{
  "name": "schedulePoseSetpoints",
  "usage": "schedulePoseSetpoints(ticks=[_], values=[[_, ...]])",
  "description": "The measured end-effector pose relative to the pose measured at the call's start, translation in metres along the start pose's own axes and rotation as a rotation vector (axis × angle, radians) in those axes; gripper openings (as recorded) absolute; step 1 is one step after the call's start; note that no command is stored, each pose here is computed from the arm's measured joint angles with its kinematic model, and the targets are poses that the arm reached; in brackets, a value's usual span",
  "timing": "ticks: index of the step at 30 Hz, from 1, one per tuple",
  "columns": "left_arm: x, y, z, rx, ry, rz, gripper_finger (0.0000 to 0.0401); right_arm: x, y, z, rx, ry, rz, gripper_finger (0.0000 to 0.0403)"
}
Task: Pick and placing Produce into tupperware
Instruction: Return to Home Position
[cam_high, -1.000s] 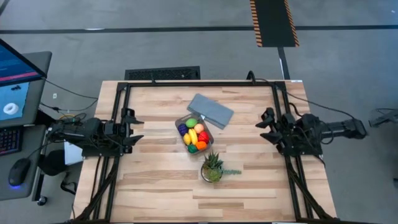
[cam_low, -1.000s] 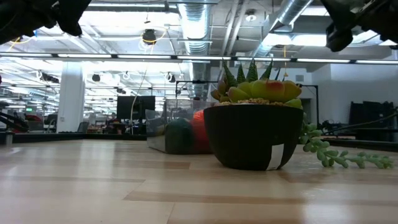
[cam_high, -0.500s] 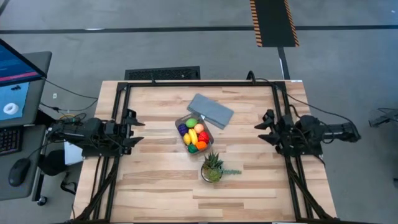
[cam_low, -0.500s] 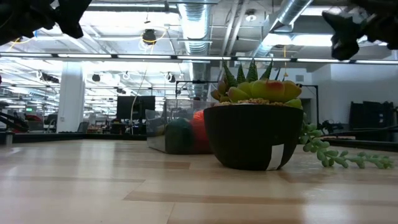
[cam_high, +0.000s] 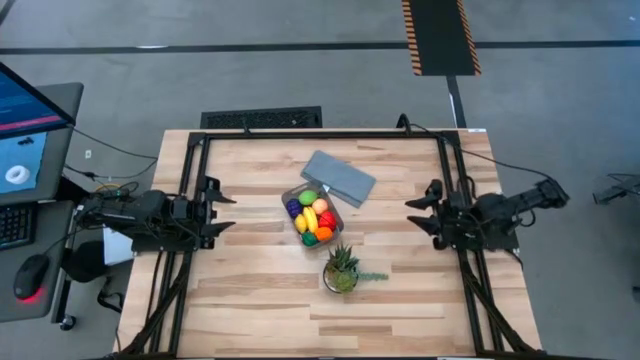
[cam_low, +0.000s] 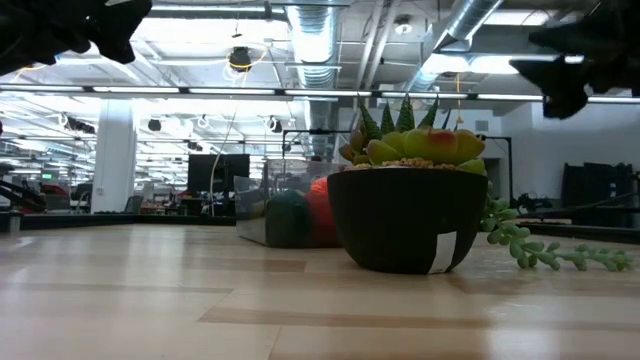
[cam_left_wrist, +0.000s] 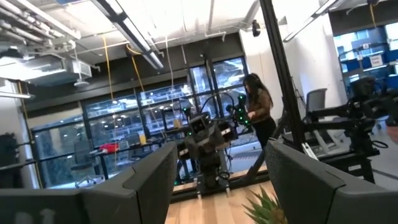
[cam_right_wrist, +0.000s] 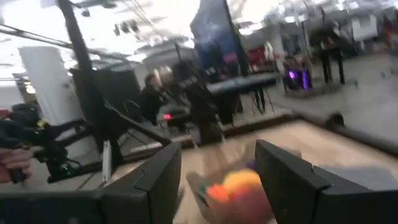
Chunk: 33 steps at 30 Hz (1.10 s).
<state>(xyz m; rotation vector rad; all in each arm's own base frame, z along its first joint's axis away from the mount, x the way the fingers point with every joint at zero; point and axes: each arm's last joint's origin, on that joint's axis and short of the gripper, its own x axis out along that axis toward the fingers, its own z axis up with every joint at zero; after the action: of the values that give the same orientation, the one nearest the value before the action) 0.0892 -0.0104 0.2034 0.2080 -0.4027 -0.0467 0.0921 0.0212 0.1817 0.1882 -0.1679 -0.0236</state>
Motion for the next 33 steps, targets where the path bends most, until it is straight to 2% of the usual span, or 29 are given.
schedulePoseSetpoints(ticks=[4, 9, 17, 23, 28, 33], values=[[0.000, -0.001, 0.000, 0.000, -0.008, -0.029, 0.0234, 0.001, -0.004, -0.006, 0.048, 0.054, -0.037, 0.0230], [0.000, -0.002, 0.001, 0.000, -0.015, -0.058, 0.0234, 0.002, -0.007, 0.001, 0.039, 0.001, 0.036, 0.0230], [0.000, -0.004, 0.001, 0.000, -0.029, -0.122, 0.0234, 0.004, -0.011, -0.002, 0.046, 0.061, 0.135, 0.0230], [-0.001, -0.006, -0.007, -0.016, 0.045, -0.153, 0.0234, 0.003, -0.014, -0.014, 0.029, 0.175, 0.117, 0.0230], [-0.001, -0.007, -0.011, 0.031, 0.084, -0.171, 0.0234, 0.002, -0.012, -0.014, -0.045, 0.172, 0.137, 0.0230], [-0.002, -0.009, -0.019, 0.033, 0.166, -0.196, 0.0234, 0.003, -0.014, -0.014, -0.053, 0.169, 0.115, 0.0230]])
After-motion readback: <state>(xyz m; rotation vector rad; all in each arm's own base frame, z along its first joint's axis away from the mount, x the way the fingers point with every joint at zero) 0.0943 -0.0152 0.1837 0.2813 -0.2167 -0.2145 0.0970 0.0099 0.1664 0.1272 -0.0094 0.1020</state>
